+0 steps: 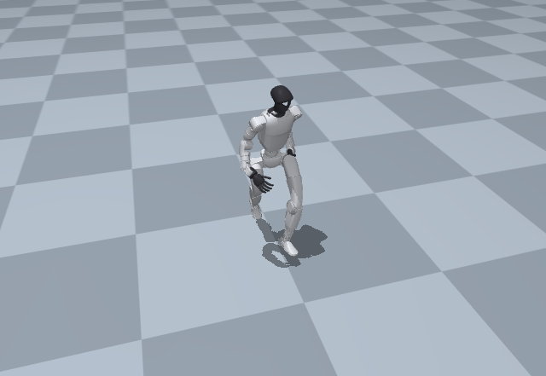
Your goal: Walk run
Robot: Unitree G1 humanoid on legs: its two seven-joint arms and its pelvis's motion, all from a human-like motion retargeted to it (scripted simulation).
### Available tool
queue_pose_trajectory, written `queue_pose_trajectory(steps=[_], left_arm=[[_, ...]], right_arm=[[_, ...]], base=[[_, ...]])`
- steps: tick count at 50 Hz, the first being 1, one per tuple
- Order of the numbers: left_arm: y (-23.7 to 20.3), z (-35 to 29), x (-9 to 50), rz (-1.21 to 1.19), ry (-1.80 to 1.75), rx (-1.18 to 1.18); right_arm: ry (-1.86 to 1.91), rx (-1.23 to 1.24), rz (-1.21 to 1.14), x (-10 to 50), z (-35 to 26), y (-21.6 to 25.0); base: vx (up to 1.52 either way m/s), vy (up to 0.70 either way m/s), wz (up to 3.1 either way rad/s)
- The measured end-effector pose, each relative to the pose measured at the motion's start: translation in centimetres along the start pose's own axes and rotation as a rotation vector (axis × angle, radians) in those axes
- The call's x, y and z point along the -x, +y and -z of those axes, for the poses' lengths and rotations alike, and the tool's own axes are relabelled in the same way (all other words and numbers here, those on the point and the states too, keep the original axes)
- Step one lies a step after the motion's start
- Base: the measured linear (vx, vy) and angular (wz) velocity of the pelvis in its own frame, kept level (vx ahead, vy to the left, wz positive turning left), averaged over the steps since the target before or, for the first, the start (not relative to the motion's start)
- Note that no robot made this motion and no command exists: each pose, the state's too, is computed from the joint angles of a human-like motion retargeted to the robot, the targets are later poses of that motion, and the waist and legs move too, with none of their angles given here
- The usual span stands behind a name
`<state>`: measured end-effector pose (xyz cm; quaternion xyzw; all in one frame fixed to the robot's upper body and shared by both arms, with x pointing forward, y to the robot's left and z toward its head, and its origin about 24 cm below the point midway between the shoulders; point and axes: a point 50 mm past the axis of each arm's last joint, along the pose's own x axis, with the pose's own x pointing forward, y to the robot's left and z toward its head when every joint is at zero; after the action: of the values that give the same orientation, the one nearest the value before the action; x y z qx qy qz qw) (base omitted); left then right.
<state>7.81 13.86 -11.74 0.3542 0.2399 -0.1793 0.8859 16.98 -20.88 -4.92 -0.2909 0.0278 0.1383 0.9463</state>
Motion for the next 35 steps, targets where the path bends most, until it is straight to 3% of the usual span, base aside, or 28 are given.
queue_pose_trajectory(steps=[5,8,11,14,19,22,28,32,35], left_arm=[[4.9,-0.3,-2.6,-0.071,-0.063,-0.179],[6.7,0.2,-3.2,-0.144,-0.049,-0.284],[5.2,1.9,-2.8,-0.017,0.018,-0.279],[1.8,2.0,-2.1,0.194,0.044,-0.222],[-1.8,2.7,0.4,0.301,0.03,-0.251],[-3.0,2.8,1.3,0.322,0.016,-0.279],[-1.6,3.0,0.6,0.25,0.032,-0.236],[-3.7,3.4,1.2,0.426,0.083,-0.269],[-1.7,2.7,0.3,0.33,0.041,-0.281]], right_arm=[[0.146,-0.054,-0.027,1.9,0.8,4.6],[0.198,-0.121,-0.212,3.0,0.1,10.2],[0.287,-0.177,-0.471,6.0,0.2,14.3],[0.31,-0.171,-0.498,7.9,0.9,13.0],[0.19,-0.249,-0.016,8.4,0.4,7.6],[0.137,-0.191,0.126,8.2,0.4,4.8],[0.075,0.056,0.061,4.6,-0.1,4.0],[0.199,-0.126,-0.086,5.3,2.0,5.7],[0.291,-0.218,-0.283,6.1,2.6,7.4]], base=[[2.61,-0.74,1.2],[2.87,-0.76,1.61],[2.57,-0.43,0.11],[2.42,-0.33,-0.35],[2.55,-0.48,0.53],[2.4,-0.4,0.03],[2.46,-0.87,-0.14],[2.74,-0.69,-0.79],[2.97,-0.64,-1.05]])
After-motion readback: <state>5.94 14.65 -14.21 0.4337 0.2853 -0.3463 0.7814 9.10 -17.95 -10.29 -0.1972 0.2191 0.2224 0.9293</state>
